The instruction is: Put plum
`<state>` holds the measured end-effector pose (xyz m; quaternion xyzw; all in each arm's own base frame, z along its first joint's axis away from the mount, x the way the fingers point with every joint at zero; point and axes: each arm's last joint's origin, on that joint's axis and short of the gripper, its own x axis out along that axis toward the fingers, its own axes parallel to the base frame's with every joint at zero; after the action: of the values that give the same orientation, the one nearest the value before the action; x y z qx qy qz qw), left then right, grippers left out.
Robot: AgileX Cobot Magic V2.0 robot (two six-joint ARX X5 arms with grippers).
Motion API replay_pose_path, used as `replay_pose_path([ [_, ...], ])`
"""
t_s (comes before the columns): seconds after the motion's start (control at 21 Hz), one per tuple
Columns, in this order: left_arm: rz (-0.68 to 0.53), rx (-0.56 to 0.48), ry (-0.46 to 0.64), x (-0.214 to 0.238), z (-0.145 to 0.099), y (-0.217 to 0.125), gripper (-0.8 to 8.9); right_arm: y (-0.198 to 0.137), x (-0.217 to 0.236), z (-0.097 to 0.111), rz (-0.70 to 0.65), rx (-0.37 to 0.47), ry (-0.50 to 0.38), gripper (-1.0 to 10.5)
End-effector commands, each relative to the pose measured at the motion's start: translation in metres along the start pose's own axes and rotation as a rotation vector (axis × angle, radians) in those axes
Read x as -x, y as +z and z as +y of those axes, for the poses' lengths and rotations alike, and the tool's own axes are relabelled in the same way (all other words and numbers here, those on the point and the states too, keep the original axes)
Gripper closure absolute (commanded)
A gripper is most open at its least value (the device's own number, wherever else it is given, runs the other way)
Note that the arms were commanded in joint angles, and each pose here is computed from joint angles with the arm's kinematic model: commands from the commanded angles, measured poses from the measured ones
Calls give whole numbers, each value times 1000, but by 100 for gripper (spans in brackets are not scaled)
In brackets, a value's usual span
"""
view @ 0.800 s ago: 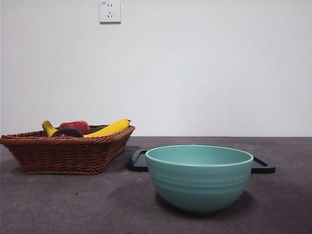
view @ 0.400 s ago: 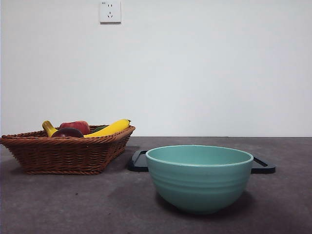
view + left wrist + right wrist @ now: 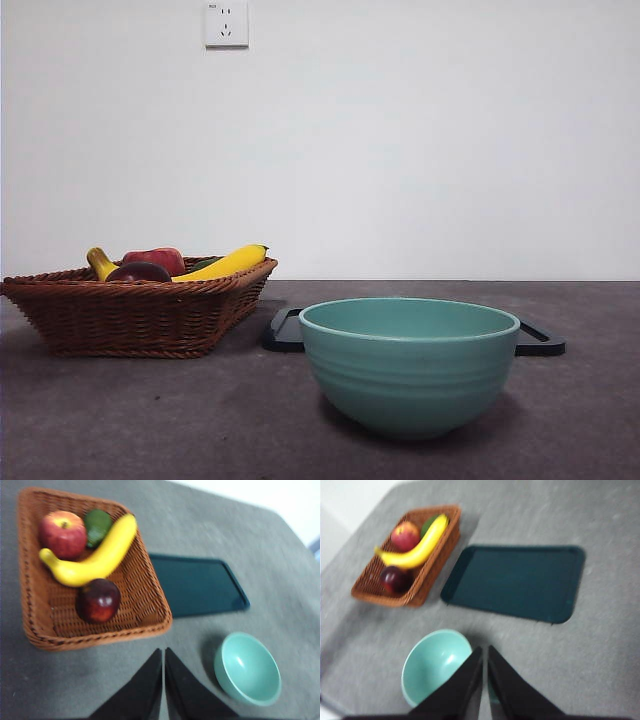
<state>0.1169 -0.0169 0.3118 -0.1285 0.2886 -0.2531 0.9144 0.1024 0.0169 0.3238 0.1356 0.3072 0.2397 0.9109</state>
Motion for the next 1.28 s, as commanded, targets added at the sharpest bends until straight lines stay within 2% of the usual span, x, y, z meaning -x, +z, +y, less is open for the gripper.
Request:
replay_pose_path([
  [0.05, 47, -105, -29, 3, -8, 17, 804, 13, 0, 6, 48, 74, 23, 942],
  [0.24, 173, -156, -90, 1, -22, 38, 804, 29, -7, 14, 184, 118, 72, 942],
  [0.38, 236, -180, -131, -2, -29, 42, 804, 32, -12, 22, 272, 154, 119, 942],
  [0.52, 284, -192, -162, -6, -33, 38, 804, 31, -16, 28, 308, 190, 148, 942],
  [0.76, 288, -199, -173, -7, -35, 38, 792, 30, -17, 31, 321, 204, 167, 941],
  [0.86, 288, -199, -173, -7, -35, 38, 706, 30, -17, 31, 321, 204, 167, 920],
  [0.95, 288, -199, -173, -7, -35, 38, 557, 30, -17, 31, 321, 202, 167, 718],
  [1.05, 288, -198, -173, -7, -35, 38, 444, 30, -17, 31, 320, 201, 167, 583],
  [1.19, 288, -195, -172, -7, -35, 38, 322, 30, -17, 31, 320, 201, 167, 552],
  [1.28, 288, -195, -170, -7, -35, 38, 309, 30, -17, 31, 321, 200, 167, 552],
])
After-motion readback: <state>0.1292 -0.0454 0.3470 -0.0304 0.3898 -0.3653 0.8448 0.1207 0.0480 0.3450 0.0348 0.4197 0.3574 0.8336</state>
